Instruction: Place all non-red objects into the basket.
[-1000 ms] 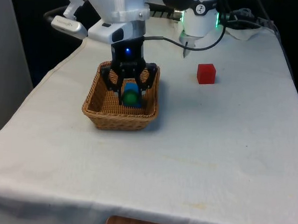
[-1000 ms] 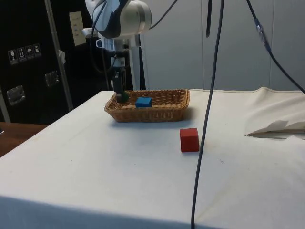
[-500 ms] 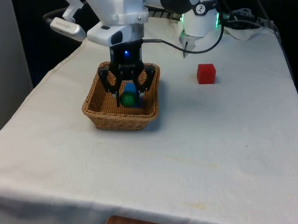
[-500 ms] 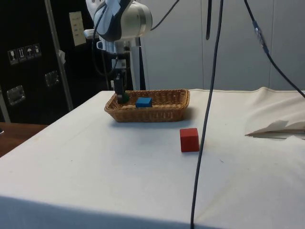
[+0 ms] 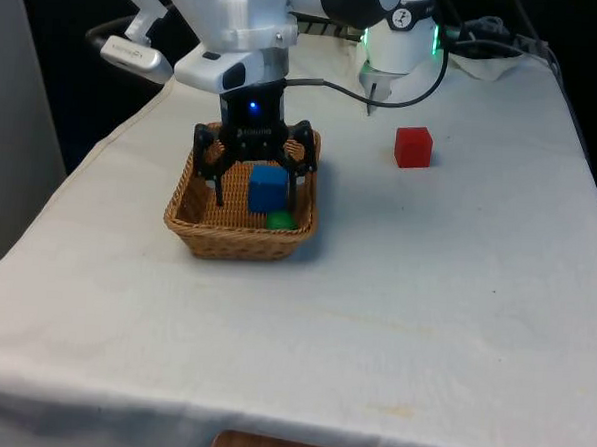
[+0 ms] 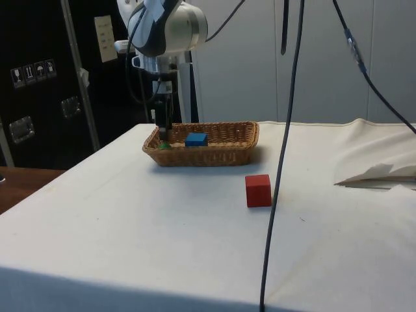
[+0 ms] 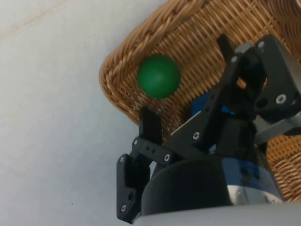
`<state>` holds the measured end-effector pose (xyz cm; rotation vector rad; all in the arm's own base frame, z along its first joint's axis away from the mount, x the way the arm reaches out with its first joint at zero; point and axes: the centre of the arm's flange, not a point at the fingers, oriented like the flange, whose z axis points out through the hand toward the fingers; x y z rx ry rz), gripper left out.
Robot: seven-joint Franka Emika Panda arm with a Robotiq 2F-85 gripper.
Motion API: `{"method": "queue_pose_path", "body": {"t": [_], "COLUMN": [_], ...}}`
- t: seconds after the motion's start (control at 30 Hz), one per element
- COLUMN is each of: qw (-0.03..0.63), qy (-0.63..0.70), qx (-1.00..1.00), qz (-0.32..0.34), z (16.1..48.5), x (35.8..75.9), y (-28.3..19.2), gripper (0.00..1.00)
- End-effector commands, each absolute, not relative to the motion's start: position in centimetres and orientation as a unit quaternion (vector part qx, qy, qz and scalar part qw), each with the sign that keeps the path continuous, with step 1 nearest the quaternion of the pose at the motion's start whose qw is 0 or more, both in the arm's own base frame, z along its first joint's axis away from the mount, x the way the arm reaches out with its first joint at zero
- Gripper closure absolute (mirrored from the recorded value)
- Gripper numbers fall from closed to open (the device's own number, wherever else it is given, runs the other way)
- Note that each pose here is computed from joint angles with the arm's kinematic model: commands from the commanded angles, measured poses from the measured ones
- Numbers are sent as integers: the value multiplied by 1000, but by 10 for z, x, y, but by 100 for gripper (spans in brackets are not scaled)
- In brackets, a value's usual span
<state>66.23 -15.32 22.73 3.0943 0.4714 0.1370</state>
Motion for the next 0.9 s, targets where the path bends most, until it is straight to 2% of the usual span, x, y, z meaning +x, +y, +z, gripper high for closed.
{"method": "queue_pose_path", "body": {"t": [0.0,0.33,0.37,0.87], "qw": [6,-6,-7,-32], "qy": [149,134,140,104], "qx": [988,990,989,993], "qz": [46,40,42,38], "z": [227,252,247,290], "x": [663,655,659,644], "y": [-153,-156,-156,-159], "gripper": [0,0,0,0]}}
